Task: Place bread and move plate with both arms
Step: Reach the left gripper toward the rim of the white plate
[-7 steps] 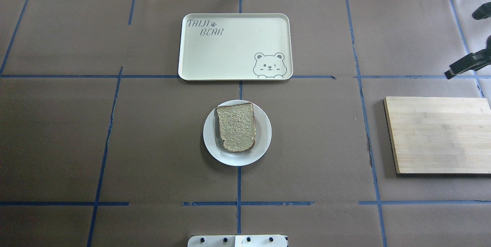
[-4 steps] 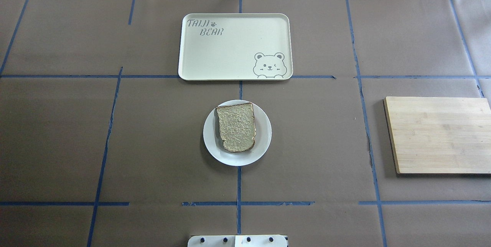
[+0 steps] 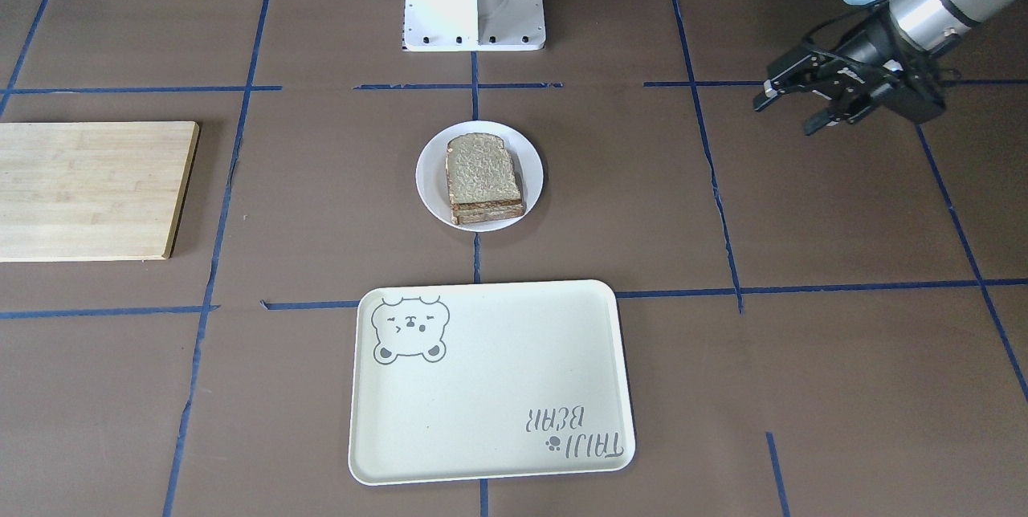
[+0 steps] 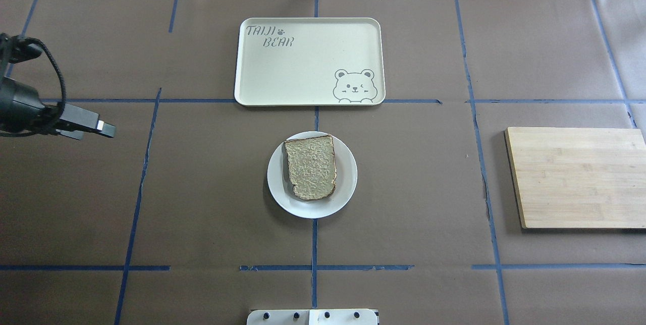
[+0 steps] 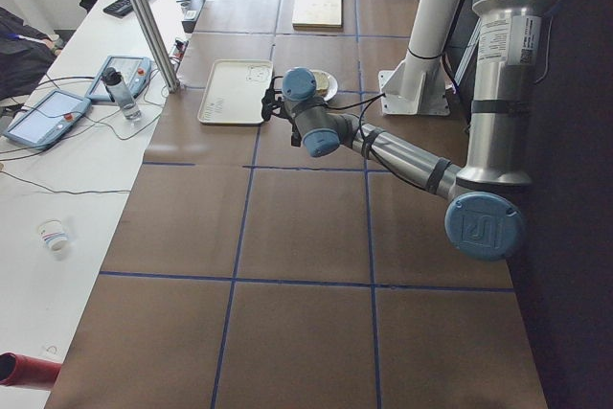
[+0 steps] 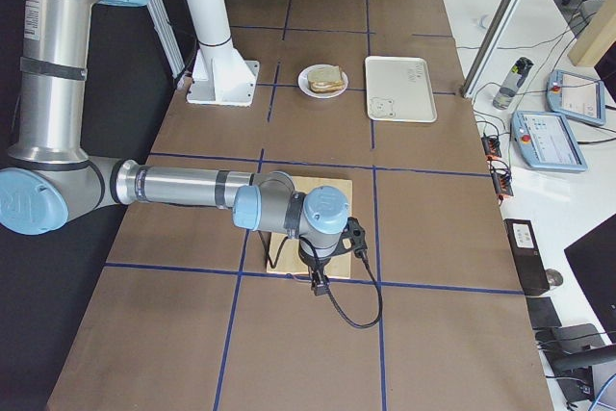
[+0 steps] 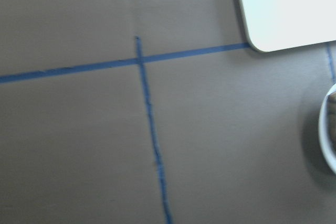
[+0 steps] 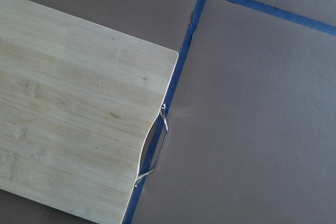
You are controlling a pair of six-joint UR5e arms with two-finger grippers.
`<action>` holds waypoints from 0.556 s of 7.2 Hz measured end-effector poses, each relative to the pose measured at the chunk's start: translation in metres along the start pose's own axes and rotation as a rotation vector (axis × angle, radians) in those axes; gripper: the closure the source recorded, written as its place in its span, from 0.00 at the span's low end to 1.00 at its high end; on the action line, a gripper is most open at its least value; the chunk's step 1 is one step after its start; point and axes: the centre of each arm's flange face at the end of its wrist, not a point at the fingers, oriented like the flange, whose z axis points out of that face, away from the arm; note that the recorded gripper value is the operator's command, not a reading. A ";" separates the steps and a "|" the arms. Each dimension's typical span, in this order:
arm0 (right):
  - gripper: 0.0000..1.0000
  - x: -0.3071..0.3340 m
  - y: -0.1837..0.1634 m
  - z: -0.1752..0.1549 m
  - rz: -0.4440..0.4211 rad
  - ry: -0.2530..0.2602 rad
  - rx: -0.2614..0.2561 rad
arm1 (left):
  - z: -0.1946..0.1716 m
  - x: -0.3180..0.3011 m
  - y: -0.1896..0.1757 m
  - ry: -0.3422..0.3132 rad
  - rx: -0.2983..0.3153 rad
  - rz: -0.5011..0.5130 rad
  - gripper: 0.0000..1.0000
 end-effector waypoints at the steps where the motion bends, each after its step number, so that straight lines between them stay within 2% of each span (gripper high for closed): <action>1: 0.00 0.002 0.004 0.003 0.004 -0.001 0.000 | 0.034 0.034 0.014 0.042 0.029 -0.059 0.00; 4: 0.00 0.002 0.004 0.004 0.018 -0.002 0.003 | 0.140 0.117 0.063 0.145 0.144 -0.155 0.00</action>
